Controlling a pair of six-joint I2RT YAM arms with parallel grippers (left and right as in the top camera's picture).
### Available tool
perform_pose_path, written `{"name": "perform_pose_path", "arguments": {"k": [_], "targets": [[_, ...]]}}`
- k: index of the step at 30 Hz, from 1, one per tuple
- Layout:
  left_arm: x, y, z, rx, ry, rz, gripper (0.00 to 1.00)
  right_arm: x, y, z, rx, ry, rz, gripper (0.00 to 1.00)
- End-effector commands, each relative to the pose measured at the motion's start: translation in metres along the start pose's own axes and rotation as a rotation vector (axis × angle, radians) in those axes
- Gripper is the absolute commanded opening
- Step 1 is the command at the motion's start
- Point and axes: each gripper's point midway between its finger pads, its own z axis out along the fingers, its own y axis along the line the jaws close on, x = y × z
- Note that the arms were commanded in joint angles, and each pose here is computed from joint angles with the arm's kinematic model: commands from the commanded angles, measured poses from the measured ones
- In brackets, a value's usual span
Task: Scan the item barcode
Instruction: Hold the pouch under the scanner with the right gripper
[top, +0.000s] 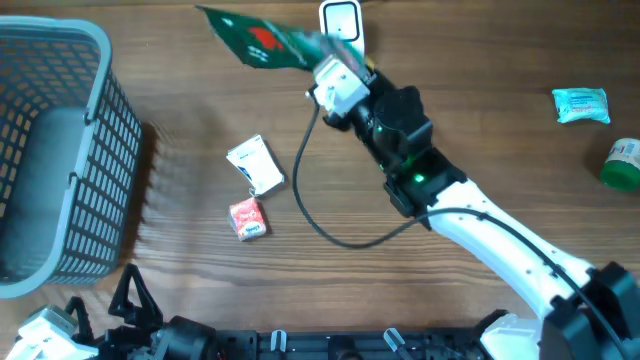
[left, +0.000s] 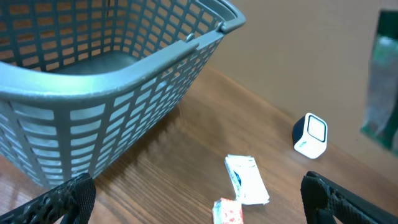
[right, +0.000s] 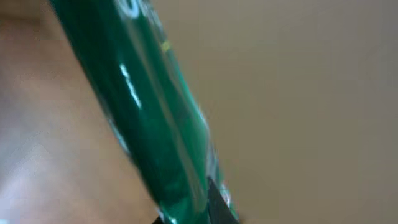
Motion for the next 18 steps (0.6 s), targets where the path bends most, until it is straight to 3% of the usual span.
{"name": "perform_pose_path", "arguments": {"k": [1,7,10,11,15,18], "targets": [[-0.001,0.0,-0.001,-0.002,-0.005,-0.014,1.0,0.033,0.0,0.033,0.123,0.044,-0.228,0.04],[-0.001,0.0,-0.001,-0.002,-0.005,-0.014,1.0,0.061,-0.005,0.115,0.208,0.02,-0.215,0.05],[-0.001,0.0,-0.001,-0.002,-0.005,-0.014,1.0,0.086,0.0,0.156,0.2,0.061,-0.221,0.05],[-0.001,0.0,-0.001,-0.002,-0.005,-0.014,1.0,0.115,0.011,0.179,0.174,0.112,-0.228,0.05],[-0.001,0.0,-0.001,-0.002,-0.005,-0.014,1.0,0.167,0.041,0.19,0.109,0.225,-0.221,0.05],[-0.001,0.0,-0.001,-0.002,-0.005,-0.014,1.0,0.177,0.048,0.189,0.083,0.261,-0.193,0.04]]}}
